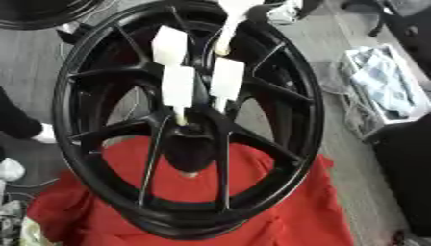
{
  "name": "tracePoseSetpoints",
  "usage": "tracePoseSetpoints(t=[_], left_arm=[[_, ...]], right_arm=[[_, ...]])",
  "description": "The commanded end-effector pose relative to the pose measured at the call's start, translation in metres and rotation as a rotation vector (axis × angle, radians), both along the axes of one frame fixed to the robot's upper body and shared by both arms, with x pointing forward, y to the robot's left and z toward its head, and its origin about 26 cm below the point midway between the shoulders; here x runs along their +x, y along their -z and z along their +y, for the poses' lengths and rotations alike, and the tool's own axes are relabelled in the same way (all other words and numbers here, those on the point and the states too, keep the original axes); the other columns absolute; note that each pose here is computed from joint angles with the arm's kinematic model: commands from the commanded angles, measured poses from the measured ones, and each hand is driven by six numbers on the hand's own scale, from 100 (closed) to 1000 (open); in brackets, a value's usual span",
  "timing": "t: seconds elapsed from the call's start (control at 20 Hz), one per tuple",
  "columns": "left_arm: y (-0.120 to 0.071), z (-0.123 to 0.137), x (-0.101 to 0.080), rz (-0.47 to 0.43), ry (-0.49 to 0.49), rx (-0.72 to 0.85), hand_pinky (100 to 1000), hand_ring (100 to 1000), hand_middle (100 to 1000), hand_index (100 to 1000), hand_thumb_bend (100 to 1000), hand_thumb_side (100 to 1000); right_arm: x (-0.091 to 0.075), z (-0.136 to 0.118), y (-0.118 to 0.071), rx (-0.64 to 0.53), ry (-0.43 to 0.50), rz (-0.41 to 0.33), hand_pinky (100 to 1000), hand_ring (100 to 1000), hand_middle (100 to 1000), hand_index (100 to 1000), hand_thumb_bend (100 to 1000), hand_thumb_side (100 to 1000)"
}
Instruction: Pull the pin out of the wheel hub.
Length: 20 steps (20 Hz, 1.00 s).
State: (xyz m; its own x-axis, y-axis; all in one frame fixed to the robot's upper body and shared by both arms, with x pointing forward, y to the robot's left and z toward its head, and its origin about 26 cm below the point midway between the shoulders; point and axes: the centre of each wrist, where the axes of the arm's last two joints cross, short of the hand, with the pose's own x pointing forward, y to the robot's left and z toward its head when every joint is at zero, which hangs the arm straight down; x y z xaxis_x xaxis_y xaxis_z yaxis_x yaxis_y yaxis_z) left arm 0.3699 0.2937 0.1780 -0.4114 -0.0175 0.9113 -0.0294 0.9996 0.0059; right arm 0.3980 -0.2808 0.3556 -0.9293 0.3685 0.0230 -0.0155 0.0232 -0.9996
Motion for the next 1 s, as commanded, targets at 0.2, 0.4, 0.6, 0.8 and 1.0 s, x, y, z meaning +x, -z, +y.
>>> tracePoseSetpoints(t=[0.2,0.4,0.6,0.8,1.0], left_arm=[[-0.012,0.010,-0.003,-0.029,-0.024,0.037,706,768,675,701,100,784],[-0.012,0.012,-0.003,-0.034,-0.033,0.033,707,768,676,702,100,784],[-0.012,0.015,-0.004,-0.036,-0.046,0.027,707,769,676,703,100,784],[-0.012,0.018,-0.005,-0.043,-0.058,0.019,708,769,677,703,100,783],[-0.014,0.020,-0.005,-0.052,-0.070,0.009,709,769,677,704,100,780]], right_arm=[[-0.050,-0.061,-0.033,-0.008,0.020,-0.112,794,568,187,361,100,235],[-0.081,-0.106,-0.035,0.181,0.166,-0.078,805,564,179,355,100,142],[-0.103,-0.143,-0.023,0.356,0.282,-0.042,812,562,178,354,100,100],[-0.119,-0.176,0.013,0.467,0.427,-0.012,813,566,202,378,100,100],[-0.138,-0.192,0.065,0.531,0.560,-0.020,836,635,370,537,100,100]])
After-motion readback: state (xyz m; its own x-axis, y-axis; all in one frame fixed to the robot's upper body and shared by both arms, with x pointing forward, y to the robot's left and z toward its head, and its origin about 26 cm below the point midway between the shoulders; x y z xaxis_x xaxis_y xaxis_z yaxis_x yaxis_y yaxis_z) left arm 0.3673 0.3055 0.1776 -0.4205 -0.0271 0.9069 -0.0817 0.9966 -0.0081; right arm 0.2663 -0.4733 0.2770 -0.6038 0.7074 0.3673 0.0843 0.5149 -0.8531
